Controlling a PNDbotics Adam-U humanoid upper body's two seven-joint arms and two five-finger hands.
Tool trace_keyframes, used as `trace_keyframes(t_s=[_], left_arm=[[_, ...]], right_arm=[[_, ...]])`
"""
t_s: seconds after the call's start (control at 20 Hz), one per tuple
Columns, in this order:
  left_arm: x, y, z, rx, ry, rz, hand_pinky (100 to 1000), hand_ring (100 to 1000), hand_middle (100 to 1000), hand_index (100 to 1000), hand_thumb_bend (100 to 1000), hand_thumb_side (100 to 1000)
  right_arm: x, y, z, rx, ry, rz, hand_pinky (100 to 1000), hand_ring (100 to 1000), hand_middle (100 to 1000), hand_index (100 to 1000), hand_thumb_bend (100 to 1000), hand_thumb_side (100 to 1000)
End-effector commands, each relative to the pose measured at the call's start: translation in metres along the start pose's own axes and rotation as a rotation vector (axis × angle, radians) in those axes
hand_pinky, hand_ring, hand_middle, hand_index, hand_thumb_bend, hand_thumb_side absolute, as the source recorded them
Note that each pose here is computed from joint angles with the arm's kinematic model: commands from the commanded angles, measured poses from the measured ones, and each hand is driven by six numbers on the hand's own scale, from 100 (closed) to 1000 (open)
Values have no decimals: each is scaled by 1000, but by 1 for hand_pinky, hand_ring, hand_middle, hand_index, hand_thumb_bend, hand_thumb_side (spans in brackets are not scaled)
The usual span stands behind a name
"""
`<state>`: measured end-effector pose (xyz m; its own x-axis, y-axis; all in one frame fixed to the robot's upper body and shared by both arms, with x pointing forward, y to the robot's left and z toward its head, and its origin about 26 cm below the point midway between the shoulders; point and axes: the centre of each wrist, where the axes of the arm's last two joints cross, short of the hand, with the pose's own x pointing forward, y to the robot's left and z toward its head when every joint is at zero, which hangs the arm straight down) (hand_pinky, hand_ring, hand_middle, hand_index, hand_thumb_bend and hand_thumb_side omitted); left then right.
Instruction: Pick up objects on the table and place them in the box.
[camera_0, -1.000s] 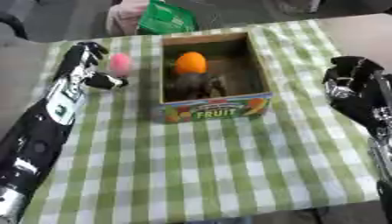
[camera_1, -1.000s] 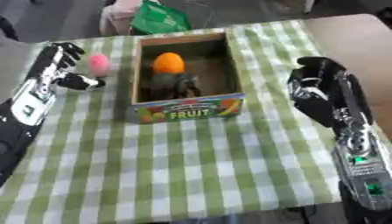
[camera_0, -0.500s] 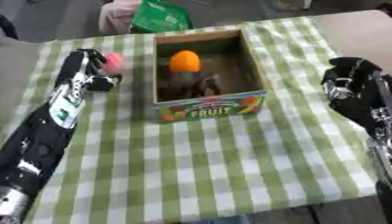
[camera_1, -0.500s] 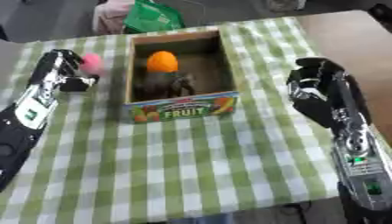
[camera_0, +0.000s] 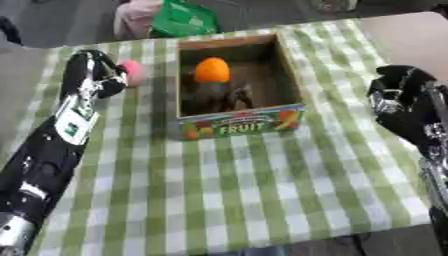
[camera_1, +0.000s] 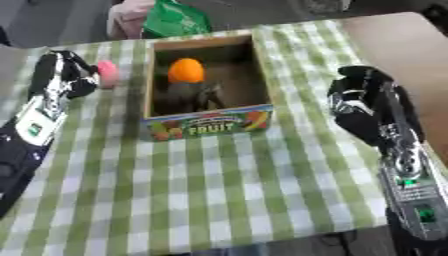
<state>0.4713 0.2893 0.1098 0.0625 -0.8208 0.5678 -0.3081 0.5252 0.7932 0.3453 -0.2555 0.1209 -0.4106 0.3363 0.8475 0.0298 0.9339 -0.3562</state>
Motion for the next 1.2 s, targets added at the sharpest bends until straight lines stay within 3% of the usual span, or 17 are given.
trace_keyframes(t_s=[0.05, 0.25, 0.45, 0.55, 0.85, 1.05, 1.2], left_arm=[[6, 19, -11, 22, -26, -36, 666, 624, 593, 732, 665, 128], [4, 16, -11, 24, -7, -82, 734, 753, 729, 803, 784, 101], [2, 10, -10, 29, -3, -99, 730, 764, 741, 807, 801, 100], [2, 6, -9, 20, -1, -97, 690, 722, 689, 763, 732, 100], [3, -1, -6, 38, 16, -79, 611, 558, 520, 628, 389, 105], [3, 0, -6, 75, 26, -50, 549, 449, 405, 513, 275, 106], [4, 4, -8, 114, 30, -20, 539, 432, 384, 494, 268, 102]], right_arm=[[6, -6, -4, 0, -25, 13, 640, 660, 560, 724, 100, 177], [7, -6, -5, 4, -30, 14, 640, 660, 560, 724, 100, 177], [7, -7, -6, 4, -31, 16, 640, 660, 560, 724, 100, 179], [7, -7, -6, 4, -32, 16, 640, 660, 560, 724, 100, 178], [7, -7, -6, 5, -33, 17, 640, 660, 560, 724, 100, 180], [7, -7, -6, 5, -33, 16, 641, 661, 560, 724, 100, 181], [7, -7, -5, 4, -31, 16, 641, 660, 560, 724, 100, 181]])
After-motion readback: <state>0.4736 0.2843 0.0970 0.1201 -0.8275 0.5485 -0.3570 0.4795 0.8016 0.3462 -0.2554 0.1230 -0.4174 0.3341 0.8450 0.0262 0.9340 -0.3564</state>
